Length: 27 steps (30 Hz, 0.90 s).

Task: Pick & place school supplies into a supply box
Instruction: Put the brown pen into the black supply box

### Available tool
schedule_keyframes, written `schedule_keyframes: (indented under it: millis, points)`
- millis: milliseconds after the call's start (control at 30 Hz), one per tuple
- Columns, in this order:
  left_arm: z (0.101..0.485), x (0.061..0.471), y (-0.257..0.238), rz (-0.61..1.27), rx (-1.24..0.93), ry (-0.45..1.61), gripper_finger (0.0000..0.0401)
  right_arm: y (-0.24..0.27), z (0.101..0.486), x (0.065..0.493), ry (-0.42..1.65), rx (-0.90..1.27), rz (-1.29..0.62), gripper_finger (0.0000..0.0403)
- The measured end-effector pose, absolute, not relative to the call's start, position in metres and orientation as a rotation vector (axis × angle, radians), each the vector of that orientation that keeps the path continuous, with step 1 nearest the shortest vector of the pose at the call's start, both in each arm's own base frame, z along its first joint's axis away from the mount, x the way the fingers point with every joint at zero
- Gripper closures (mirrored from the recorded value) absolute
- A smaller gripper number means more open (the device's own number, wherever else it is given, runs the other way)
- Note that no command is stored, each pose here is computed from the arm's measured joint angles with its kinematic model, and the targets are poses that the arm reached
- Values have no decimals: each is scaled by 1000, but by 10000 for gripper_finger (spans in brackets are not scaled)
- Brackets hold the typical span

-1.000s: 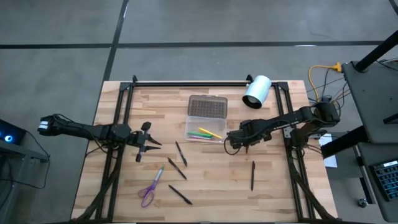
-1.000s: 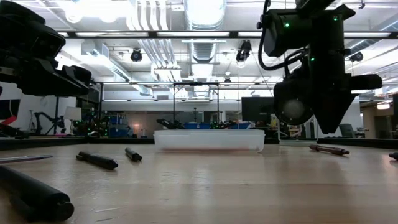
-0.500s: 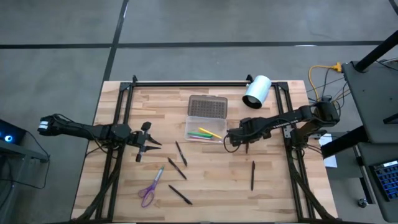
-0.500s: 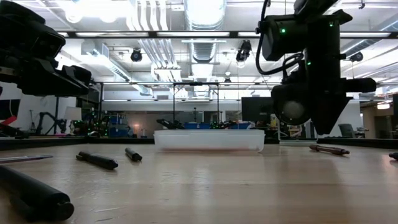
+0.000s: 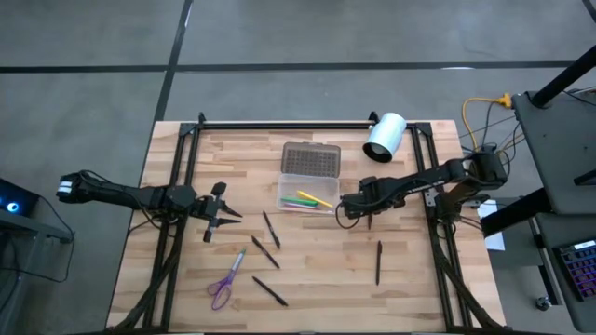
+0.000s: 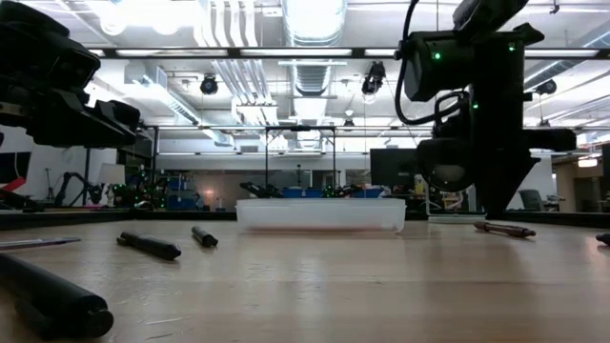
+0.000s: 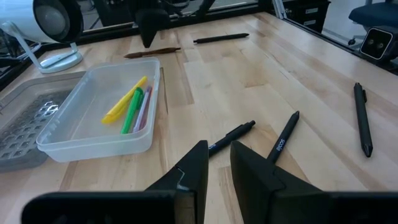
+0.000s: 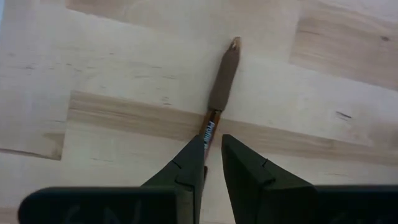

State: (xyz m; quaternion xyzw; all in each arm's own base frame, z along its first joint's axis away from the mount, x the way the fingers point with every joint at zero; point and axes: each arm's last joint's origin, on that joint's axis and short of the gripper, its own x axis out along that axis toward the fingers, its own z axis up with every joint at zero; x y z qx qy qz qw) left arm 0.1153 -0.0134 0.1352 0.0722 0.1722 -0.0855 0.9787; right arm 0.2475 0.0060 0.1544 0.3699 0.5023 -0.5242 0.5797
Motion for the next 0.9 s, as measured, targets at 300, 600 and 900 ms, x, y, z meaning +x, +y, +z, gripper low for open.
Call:
schedule_keyframes:
  millis: [300,600,900]
  points:
    - [135,115,-13,-172,146,347,347,7,141,245,1152,914,-1183,355]
    - [135,115,-13,-172,146,346,347,7,140,244,1155,912,-1183,355]
    - [135,115,-13,-172,146,347,347,7,137,243,1170,907,-1192,355]
